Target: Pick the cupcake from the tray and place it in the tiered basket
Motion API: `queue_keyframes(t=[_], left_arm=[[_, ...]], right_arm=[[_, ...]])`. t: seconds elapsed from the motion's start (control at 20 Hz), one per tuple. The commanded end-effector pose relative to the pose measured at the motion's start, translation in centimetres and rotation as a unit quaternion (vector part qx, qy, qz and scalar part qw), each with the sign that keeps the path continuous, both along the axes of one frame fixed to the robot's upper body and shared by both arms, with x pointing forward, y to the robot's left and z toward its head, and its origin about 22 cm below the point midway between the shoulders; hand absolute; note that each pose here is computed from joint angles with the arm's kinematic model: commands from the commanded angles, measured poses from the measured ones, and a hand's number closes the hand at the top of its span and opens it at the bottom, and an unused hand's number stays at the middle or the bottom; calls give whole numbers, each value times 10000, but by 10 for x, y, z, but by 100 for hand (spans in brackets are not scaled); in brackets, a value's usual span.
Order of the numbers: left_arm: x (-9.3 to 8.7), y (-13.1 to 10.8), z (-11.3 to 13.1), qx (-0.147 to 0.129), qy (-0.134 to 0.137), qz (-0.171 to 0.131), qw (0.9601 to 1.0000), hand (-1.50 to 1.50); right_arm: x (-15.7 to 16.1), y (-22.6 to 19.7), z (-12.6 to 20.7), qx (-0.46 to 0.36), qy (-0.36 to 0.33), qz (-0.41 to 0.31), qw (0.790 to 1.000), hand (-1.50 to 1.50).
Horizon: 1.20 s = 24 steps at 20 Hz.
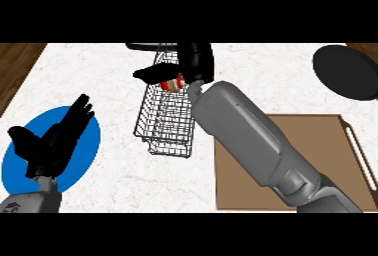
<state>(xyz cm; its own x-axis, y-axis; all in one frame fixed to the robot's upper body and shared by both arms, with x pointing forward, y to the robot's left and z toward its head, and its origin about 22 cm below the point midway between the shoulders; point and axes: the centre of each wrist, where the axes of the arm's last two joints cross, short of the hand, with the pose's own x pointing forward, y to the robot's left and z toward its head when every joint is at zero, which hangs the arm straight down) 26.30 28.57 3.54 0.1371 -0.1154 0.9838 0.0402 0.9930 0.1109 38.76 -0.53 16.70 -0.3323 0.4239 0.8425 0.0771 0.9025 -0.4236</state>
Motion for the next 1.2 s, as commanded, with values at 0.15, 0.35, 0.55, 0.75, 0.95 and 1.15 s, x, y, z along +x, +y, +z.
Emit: queue_keyframes(t=[0.15,0.35,0.55,0.75,0.95,1.15], left_arm=[[-6,11,-8,-2,94,33,10000,0],[-1,-6,-7,-22,86,67,9999,0],[-19,3,-6,-12,-26,145,9999,0],[-15,6,-8,-97,65,95,9999,0],[-3,3,11,111,19,159,9998,0],[2,2,-8,-11,-99,94,9999,0]], right_arm=[[9,-48,21,1579,26,-188,9873,-150],[23,-89,48,1929,-286,-712,9782,-150],[19,-133,26,2018,-324,-1138,9723,-150],[18,-207,49,2060,-298,-1414,9678,-150],[8,-272,60,2034,-414,-1474,9670,-150],[-2,-314,53,1930,-439,-1454,9694,-150]])
